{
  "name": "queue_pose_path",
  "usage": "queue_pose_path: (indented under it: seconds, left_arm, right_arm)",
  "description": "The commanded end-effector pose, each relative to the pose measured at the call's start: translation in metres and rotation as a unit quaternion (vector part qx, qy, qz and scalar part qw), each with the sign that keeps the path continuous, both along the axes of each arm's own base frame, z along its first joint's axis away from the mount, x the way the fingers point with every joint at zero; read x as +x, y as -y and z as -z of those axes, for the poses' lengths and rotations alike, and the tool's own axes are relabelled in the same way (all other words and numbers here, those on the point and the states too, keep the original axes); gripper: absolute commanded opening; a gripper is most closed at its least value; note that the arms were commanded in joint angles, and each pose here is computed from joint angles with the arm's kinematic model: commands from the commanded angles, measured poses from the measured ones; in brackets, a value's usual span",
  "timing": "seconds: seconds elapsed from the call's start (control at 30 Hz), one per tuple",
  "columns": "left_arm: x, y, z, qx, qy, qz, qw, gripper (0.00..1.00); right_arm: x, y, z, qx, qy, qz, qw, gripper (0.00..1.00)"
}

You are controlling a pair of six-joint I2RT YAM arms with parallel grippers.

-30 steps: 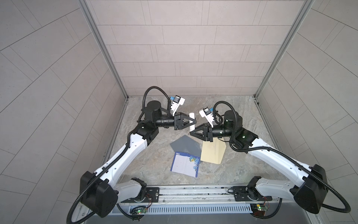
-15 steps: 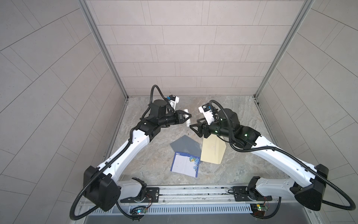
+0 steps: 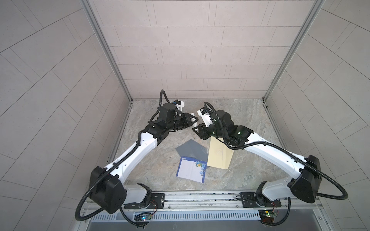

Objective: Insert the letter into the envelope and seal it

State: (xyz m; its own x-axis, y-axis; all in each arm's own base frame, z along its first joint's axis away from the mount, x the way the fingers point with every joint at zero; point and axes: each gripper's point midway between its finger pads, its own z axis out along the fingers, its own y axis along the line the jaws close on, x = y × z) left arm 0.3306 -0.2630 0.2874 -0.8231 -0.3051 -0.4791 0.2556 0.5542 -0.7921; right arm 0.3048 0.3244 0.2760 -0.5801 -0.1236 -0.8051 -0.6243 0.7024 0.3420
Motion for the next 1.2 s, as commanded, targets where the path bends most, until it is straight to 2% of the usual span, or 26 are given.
queue_pose_path:
  seconds: [0.0, 0.17, 0.27, 0.33, 0.4, 0.47, 0.57, 0.67, 0.73, 0.8, 0.83, 0.87, 0.93, 1.0, 1.1, 1.17]
  left_arm:
    - [0.003, 0.005, -0.018, -0.019, 0.018, 0.001, 1.0, 0.0]
    - [0.004, 0.004, -0.02, -0.023, 0.021, -0.005, 1.0, 0.0]
    - [0.003, 0.004, -0.023, -0.026, 0.027, 0.001, 0.999, 0.0]
    - [0.001, 0.005, -0.032, -0.035, 0.045, 0.018, 0.998, 0.0]
    - [-0.005, 0.006, -0.046, -0.039, 0.079, 0.05, 0.995, 0.0]
    - [-0.022, 0.011, -0.064, -0.037, 0.132, 0.108, 0.985, 0.0]
    - [-0.057, 0.018, -0.087, -0.054, 0.197, 0.203, 0.958, 0.0]
    - [-0.086, 0.018, -0.101, -0.085, 0.241, 0.263, 0.931, 0.0]
    - [-0.095, 0.019, -0.105, -0.104, 0.244, 0.288, 0.92, 0.0]
    - [-0.096, 0.02, -0.103, -0.108, 0.237, 0.294, 0.919, 0.0]
    - [-0.093, 0.021, -0.099, -0.103, 0.233, 0.29, 0.923, 0.0]
    - [-0.09, 0.02, -0.095, -0.093, 0.232, 0.281, 0.927, 0.0]
    - [-0.085, 0.017, -0.09, -0.07, 0.236, 0.262, 0.933, 0.0]
    - [-0.078, 0.012, -0.085, -0.04, 0.242, 0.237, 0.94, 0.0]
    - [-0.061, 0.005, -0.082, -0.011, 0.24, 0.181, 0.954, 0.0]
    - [-0.045, -0.001, -0.078, 0.003, 0.221, 0.131, 0.966, 0.0]
  right_arm:
    - [0.004, -0.007, -0.011, 0.012, 0.011, -0.003, 1.0, 0.39]
    - [0.002, -0.013, -0.008, 0.017, 0.001, -0.016, 1.0, 0.14]
    - [-0.009, -0.019, -0.012, 0.045, -0.019, -0.051, 0.997, 0.04]
    - [-0.02, -0.025, -0.018, 0.1, -0.05, -0.098, 0.989, 0.01]
    - [-0.032, -0.027, -0.029, 0.157, -0.08, -0.15, 0.973, 0.0]
    - [-0.049, -0.028, -0.042, 0.2, -0.099, -0.206, 0.953, 0.0]
    - [-0.08, -0.025, -0.061, 0.224, -0.089, -0.277, 0.93, 0.0]
    - [-0.103, -0.018, -0.076, 0.237, -0.066, -0.323, 0.914, 0.0]
    - [-0.112, -0.013, -0.075, 0.229, -0.055, -0.336, 0.912, 0.0]
    - [-0.113, -0.01, -0.067, 0.207, -0.052, -0.331, 0.919, 0.0]
    - [-0.111, -0.008, -0.06, 0.188, -0.054, -0.318, 0.928, 0.01]
    - [-0.106, -0.006, -0.056, 0.169, -0.049, -0.303, 0.937, 0.08]
    - [-0.097, -0.003, -0.046, 0.121, -0.047, -0.26, 0.957, 0.3]
    - [-0.088, 0.001, -0.041, 0.082, -0.034, -0.219, 0.972, 0.45]
    - [-0.075, 0.004, -0.042, 0.047, 0.001, -0.163, 0.986, 0.59]
    - [-0.067, 0.006, -0.039, 0.022, 0.02, -0.128, 0.991, 0.62]
